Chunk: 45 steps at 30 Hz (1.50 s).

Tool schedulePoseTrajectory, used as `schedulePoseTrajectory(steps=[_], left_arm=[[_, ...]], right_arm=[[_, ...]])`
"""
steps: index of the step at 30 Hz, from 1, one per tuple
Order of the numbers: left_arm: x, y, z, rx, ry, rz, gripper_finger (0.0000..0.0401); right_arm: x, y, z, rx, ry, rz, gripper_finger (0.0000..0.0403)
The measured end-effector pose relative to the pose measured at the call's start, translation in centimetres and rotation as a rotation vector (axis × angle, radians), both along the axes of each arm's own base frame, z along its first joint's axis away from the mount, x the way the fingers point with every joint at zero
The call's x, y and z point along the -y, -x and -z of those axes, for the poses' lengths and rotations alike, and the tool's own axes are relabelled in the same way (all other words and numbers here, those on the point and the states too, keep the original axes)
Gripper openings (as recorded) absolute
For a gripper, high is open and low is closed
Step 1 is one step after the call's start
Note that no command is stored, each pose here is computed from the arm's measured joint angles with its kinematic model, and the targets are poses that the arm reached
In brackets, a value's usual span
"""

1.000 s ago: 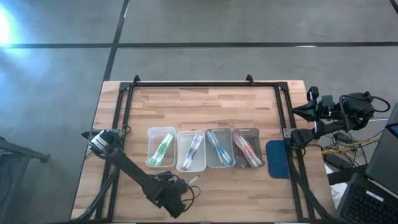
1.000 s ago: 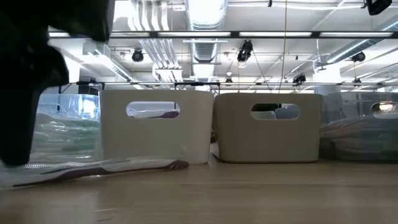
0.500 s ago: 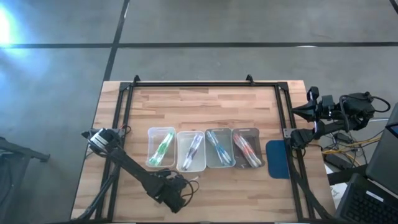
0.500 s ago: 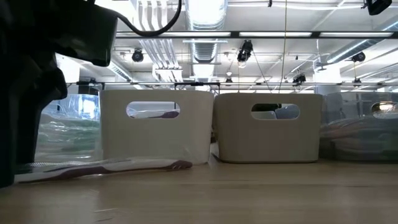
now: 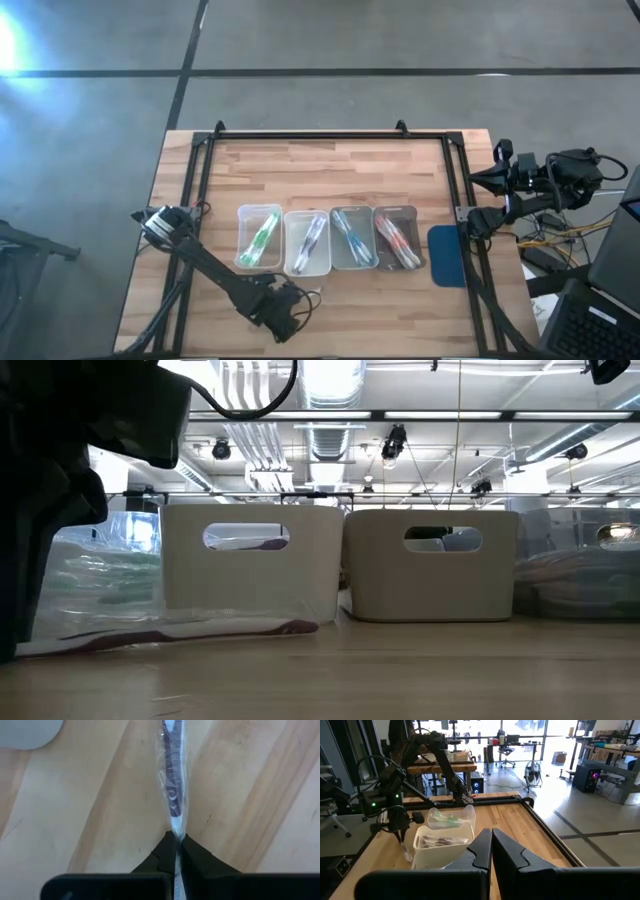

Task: Pick & Place Toothbrushes
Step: Put the purple toothbrush into the white bin

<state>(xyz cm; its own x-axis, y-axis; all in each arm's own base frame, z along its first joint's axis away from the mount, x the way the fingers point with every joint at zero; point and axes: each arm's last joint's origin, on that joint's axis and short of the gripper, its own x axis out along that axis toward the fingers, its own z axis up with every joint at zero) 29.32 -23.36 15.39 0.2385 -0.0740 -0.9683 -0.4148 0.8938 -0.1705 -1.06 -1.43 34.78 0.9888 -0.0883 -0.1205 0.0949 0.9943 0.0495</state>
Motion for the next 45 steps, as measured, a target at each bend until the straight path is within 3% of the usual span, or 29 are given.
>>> schedulePoseTrajectory(steps=[10,17,19,21,23,26,29,32,35,38,42,44,45], left_arm=[[0.2,0.1,-0.1,-0.02,0.036,0.015,0.0006],[1.3,0.3,-1.9,0.011,0.071,0.081,0.0004],[1.8,0.3,-3.5,0.074,0.073,0.1,0.0003],[2.1,0.3,-4.9,0.146,0.057,0.118,0.0002],[2.5,0.2,-5.9,0.207,0.016,0.154,0.0001],[3.0,-0.1,-7.4,0.303,-0.074,0.292,0.0001],[3.3,-0.2,-8.6,0.398,-0.25,0.533,0.0001],[3.3,-0.2,-8.7,0.421,-0.515,0.839,0.0001],[3.0,-0.3,-8.9,0.385,-0.849,1.163,0.0001],[2.5,-0.6,-9.2,0.243,-1.233,1.422,0.0001],[1.2,-1.7,-10.5,-0.11,-1.733,1.413,0.0001],[0.4,-2.1,-10.9,-0.321,-1.868,1.382,0.0001],[-0.1,-2.4,-11.1,-0.346,-1.864,1.393,0.0001]], right_arm=[[0.0,0.0,0.0,0.0,-0.003,0.0,0.0008],[0.0,-0.1,0.1,-0.019,0.154,-0.01,0.0008],[-0.1,-0.2,0.2,-0.012,0.086,-0.015,0.0008],[-0.2,-0.3,0.2,-0.002,-0.092,-0.027,0.0008],[-0.2,-0.5,0.0,0.023,-0.183,0.005,0.0008],[-0.4,-1.4,0.1,0.061,-0.299,0.048,0.0008],[-0.8,-2.9,0.7,0.068,-0.372,0.055,0.0008],[-1.3,-4.4,1.1,0.056,-0.364,0.051,0.0008],[-1.8,-5.8,1.4,0.008,-0.35,0.033,0.0008],[-2.2,-7.3,1.3,-0.019,-0.356,0.035,0.0008],[-3.0,-9.8,1.1,-0.041,-0.347,0.029,0.0008],[-3.5,-11.1,1.0,-0.058,-0.318,-0.027,0.0008],[-3.8,-11.7,1.0,-0.071,-0.289,-0.069,0.0008]])
